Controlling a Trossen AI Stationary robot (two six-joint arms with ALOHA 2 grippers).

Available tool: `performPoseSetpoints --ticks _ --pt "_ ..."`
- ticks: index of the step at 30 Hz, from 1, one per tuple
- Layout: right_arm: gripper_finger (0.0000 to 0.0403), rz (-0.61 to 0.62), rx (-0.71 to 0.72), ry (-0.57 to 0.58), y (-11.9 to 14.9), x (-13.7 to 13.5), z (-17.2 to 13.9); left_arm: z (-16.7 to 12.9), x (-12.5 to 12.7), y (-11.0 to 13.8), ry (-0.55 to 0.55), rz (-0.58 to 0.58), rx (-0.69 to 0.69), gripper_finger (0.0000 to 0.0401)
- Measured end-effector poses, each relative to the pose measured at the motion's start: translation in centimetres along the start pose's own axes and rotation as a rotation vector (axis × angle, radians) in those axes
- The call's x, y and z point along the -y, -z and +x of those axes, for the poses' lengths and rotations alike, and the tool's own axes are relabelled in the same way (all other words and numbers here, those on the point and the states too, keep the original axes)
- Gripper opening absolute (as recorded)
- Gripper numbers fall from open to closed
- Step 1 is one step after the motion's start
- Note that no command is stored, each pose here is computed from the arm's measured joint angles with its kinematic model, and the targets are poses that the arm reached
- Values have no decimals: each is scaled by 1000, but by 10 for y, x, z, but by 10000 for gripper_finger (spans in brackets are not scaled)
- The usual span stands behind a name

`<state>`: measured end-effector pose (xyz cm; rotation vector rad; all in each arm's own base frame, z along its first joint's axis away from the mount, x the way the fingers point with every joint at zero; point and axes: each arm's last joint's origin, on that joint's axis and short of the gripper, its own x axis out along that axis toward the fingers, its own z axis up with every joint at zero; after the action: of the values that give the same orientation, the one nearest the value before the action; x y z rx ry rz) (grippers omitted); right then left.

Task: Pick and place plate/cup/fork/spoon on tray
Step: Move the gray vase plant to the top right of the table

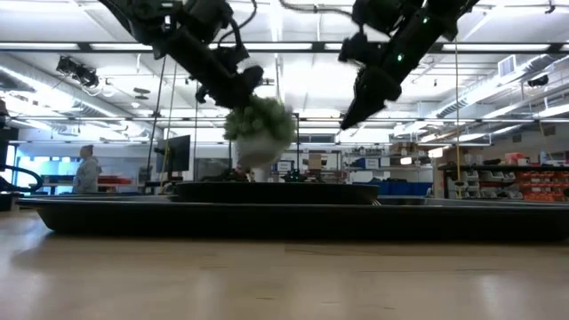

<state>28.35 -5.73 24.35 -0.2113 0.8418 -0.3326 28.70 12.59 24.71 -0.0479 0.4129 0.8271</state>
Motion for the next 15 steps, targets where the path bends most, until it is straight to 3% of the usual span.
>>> performPoseSetpoints --ticks 8,15 --pt "158 52 88 -31 -5 -4 -37 33 21 15 69 -21 61 79" --pt "158 104 98 -99 -2 -15 -60 43 26 14 76 6 60 79"
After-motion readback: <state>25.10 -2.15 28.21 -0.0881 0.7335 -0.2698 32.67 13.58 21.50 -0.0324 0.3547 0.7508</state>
